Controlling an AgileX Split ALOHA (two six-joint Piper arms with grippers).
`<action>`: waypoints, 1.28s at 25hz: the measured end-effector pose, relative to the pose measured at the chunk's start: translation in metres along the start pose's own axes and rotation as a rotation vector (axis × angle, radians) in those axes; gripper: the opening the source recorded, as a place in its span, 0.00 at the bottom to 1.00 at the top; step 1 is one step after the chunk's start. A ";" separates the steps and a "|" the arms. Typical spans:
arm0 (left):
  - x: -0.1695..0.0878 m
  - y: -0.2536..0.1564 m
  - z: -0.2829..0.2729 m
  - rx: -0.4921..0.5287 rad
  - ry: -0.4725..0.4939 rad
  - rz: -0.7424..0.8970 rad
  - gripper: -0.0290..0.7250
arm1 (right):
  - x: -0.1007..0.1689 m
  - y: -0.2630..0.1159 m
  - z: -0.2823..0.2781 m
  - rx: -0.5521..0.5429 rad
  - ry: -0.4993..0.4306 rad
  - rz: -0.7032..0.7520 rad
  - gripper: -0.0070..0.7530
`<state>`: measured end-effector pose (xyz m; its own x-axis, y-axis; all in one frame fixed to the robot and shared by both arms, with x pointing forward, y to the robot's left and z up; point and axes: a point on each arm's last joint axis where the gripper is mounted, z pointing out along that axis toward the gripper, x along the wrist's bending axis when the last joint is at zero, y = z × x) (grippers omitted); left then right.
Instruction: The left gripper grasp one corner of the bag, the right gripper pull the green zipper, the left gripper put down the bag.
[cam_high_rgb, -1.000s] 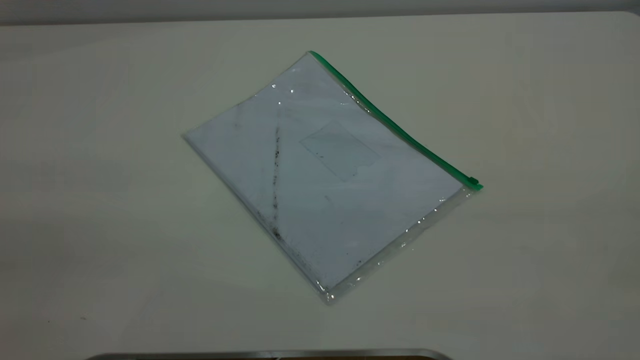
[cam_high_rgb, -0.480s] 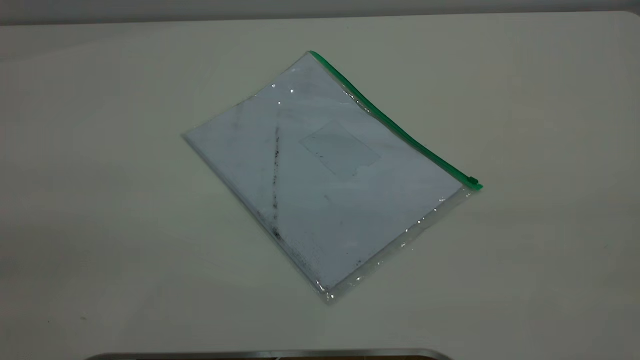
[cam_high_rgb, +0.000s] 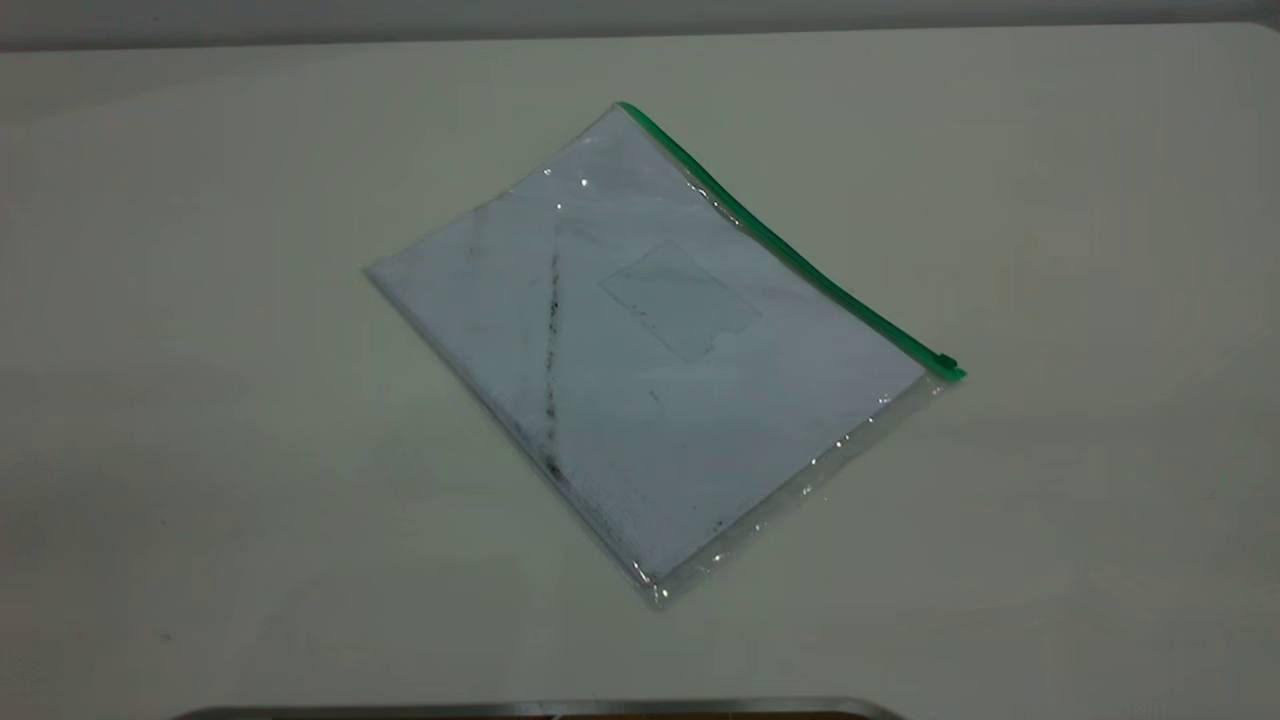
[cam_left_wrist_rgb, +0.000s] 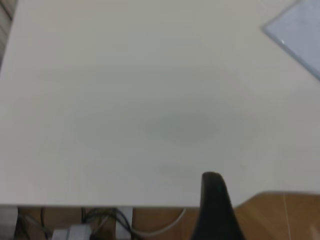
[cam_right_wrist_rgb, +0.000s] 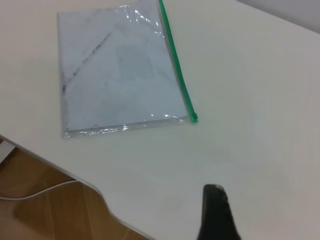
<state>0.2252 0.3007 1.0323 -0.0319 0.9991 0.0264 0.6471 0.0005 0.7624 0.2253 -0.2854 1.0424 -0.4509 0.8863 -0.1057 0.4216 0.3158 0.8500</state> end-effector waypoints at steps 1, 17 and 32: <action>0.000 -0.001 -0.001 -0.013 0.002 -0.002 0.82 | 0.000 0.000 0.000 0.000 0.000 0.000 0.71; 0.000 -0.002 -0.002 -0.020 0.003 -0.002 0.82 | 0.001 0.002 0.003 0.016 -0.139 0.085 0.71; 0.000 -0.002 -0.002 -0.020 0.003 -0.002 0.82 | -0.007 0.000 0.002 0.036 -0.341 0.276 0.71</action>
<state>0.2221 0.3005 1.0319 -0.0351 0.9990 0.0269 0.6317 0.0014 0.7752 0.2304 -0.2909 1.0419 -0.0345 0.9983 -0.0465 0.5196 0.0577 0.8525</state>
